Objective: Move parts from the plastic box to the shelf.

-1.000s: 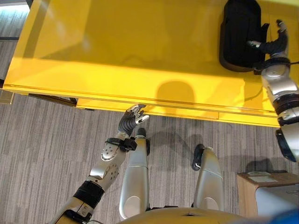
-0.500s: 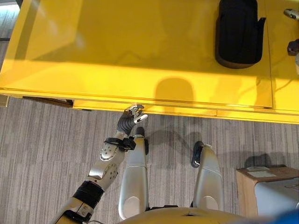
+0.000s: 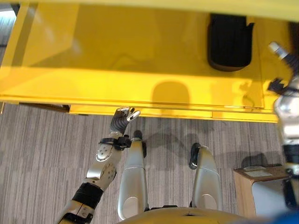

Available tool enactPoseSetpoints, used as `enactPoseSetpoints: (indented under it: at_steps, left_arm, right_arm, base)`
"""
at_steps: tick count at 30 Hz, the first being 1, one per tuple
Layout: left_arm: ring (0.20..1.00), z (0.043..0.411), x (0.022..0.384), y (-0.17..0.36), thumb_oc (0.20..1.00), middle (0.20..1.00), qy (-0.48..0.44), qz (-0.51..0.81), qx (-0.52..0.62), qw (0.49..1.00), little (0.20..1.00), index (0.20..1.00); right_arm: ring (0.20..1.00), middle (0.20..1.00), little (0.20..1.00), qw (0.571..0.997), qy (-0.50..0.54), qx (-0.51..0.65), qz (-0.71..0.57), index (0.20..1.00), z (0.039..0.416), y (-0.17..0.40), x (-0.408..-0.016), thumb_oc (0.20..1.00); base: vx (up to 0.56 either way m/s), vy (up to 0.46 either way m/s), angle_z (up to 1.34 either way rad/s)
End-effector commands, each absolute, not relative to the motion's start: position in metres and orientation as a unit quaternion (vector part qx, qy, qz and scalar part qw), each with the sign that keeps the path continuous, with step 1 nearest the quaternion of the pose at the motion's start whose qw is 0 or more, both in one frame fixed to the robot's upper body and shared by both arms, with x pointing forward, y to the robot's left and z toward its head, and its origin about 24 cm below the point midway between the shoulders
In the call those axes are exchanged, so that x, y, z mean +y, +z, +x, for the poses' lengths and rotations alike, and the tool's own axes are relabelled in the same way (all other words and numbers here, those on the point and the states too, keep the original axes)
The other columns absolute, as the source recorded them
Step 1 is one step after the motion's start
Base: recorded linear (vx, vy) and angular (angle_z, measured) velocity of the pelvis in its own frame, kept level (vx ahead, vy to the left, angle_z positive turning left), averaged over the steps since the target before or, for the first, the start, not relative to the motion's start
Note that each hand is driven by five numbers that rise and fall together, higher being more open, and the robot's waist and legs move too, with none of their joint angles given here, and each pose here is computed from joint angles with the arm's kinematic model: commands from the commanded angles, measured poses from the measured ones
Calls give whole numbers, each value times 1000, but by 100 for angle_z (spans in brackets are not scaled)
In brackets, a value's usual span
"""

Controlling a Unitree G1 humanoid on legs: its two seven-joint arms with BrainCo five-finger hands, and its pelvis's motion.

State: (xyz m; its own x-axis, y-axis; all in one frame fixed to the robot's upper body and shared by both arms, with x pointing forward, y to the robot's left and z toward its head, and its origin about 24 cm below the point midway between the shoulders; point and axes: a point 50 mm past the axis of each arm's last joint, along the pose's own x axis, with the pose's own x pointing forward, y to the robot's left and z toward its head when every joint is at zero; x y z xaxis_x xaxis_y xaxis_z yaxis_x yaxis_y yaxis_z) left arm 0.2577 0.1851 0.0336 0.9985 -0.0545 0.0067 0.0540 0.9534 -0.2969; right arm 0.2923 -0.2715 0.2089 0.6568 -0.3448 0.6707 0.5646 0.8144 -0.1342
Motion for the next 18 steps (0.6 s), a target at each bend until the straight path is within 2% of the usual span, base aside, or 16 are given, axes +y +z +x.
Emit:
enactPoseSetpoints:
  at_steps: [1, 8, 18]
  left_arm:
    - [1000, 260, 181, 55, 1000, 1000, -51, -151, -62, 985, 1000, 1000]
    - [1000, 247, 185, 49, 1000, 1000, -61, -147, -54, 986, 1000, 1000]
    - [1000, 230, 199, 69, 1000, 1000, -58, -141, -105, 983, 1000, 1000]
  right_arm:
    - [1000, 1000, 1000, 888, -205, -389, -133, 1000, 283, 219, -257, 1000]
    - [1000, 1000, 1000, 927, -139, -345, -53, 1000, 264, 175, -232, 1000]
    - [1000, 1000, 1000, 958, -104, -265, -28, 1000, 242, 133, -226, 1000]
  base:
    - [44, -13, 0]
    - [63, -24, 4]
    - [126, -21, 14]
